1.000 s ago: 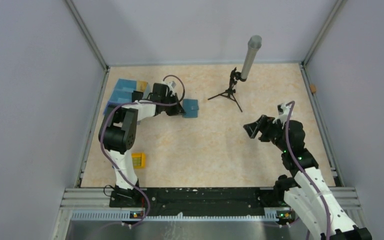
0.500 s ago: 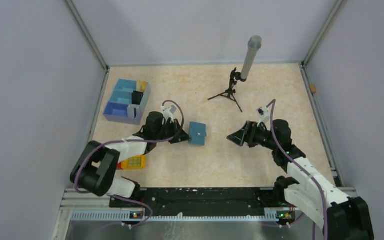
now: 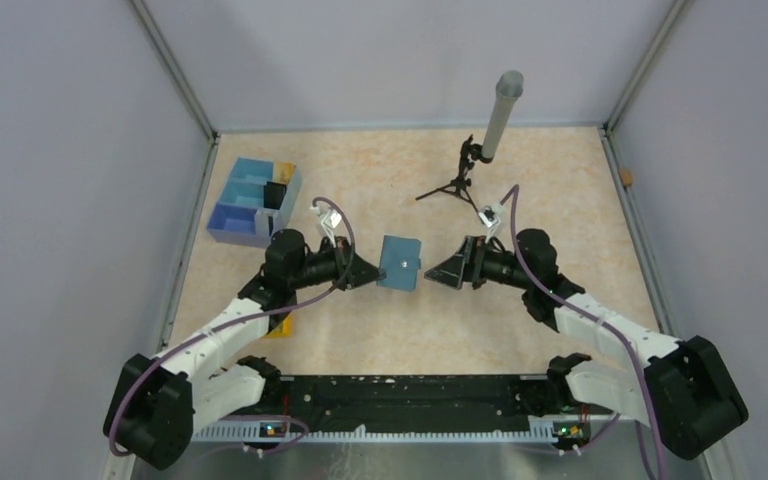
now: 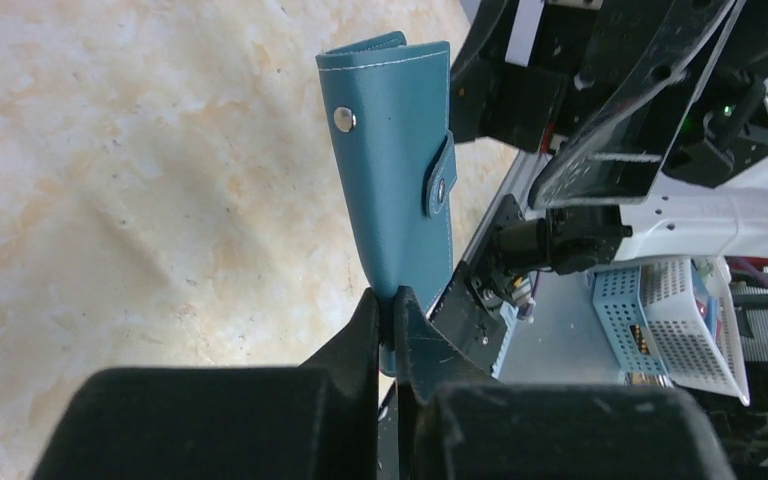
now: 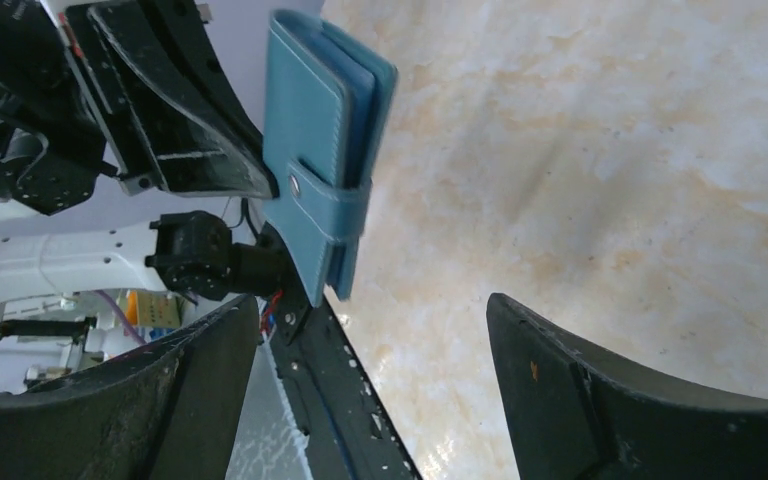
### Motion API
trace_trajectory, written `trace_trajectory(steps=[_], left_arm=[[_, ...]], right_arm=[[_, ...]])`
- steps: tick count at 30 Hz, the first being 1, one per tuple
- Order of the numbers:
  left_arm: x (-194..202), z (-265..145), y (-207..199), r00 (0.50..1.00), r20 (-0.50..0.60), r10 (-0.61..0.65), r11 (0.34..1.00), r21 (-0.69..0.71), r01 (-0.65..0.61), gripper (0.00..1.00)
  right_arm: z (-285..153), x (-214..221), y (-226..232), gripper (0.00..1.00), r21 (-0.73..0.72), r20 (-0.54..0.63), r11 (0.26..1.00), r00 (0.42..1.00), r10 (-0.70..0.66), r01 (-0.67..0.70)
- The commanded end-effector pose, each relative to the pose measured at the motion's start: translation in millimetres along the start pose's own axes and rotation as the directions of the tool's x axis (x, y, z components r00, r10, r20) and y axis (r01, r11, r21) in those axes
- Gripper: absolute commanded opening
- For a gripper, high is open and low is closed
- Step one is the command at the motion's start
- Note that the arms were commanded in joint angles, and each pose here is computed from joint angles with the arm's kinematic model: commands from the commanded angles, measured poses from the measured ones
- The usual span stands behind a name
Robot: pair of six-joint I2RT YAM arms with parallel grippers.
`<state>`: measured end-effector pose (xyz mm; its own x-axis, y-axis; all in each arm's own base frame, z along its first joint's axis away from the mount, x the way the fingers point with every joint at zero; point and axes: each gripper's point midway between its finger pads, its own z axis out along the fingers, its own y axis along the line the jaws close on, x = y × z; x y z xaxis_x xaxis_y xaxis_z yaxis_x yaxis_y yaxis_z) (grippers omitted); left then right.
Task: Put the credit cards into the card holder
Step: Pick up the card holder from the center of the board, then open the card holder.
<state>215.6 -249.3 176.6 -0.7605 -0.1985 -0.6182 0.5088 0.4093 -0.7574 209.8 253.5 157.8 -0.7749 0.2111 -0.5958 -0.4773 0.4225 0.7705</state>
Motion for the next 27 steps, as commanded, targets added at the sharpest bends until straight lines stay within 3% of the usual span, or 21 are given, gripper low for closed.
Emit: trace_trajectory(steps=[1,7,9,15,24,27], left_arm=[[8.1,-8.6,-21.6,0.997,-0.050,0.057,0.995,0.085,-0.053,0.00],[17.0,-12.5,-37.6,0.992,-0.087,0.089,0.985,0.152,-0.075,0.00],[18.1,-12.4,-40.8,0.991,-0.099,0.094,0.984,0.162,-0.077,0.00],[19.9,-11.4,-43.9,0.987,-0.118,0.108,0.982,0.169,-0.087,0.00],[13.5,-10.9,-54.6,0.988,-0.097,0.117,0.975,0.201,-0.096,0.00],[13.6,-10.6,-55.6,0.988,-0.098,0.116,0.974,0.206,-0.094,0.00]], right_arm=[[8.5,-41.8,46.2,0.83,-0.132,0.099,0.986,0.991,-0.087,0.099],[18.8,-48.3,52.9,0.80,-0.154,0.090,0.982,0.991,-0.094,0.107],[21.1,-49.0,58.1,0.74,-0.178,0.086,0.978,0.992,-0.092,0.106],[23.3,-45.8,74.7,0.36,-0.251,0.066,0.961,0.992,-0.103,0.116],[21.1,-28.3,81.1,0.35,-0.301,0.006,0.945,0.991,-0.132,0.128],[21.2,-26.3,83.8,0.23,-0.316,-0.002,0.940,0.990,-0.140,0.132]])
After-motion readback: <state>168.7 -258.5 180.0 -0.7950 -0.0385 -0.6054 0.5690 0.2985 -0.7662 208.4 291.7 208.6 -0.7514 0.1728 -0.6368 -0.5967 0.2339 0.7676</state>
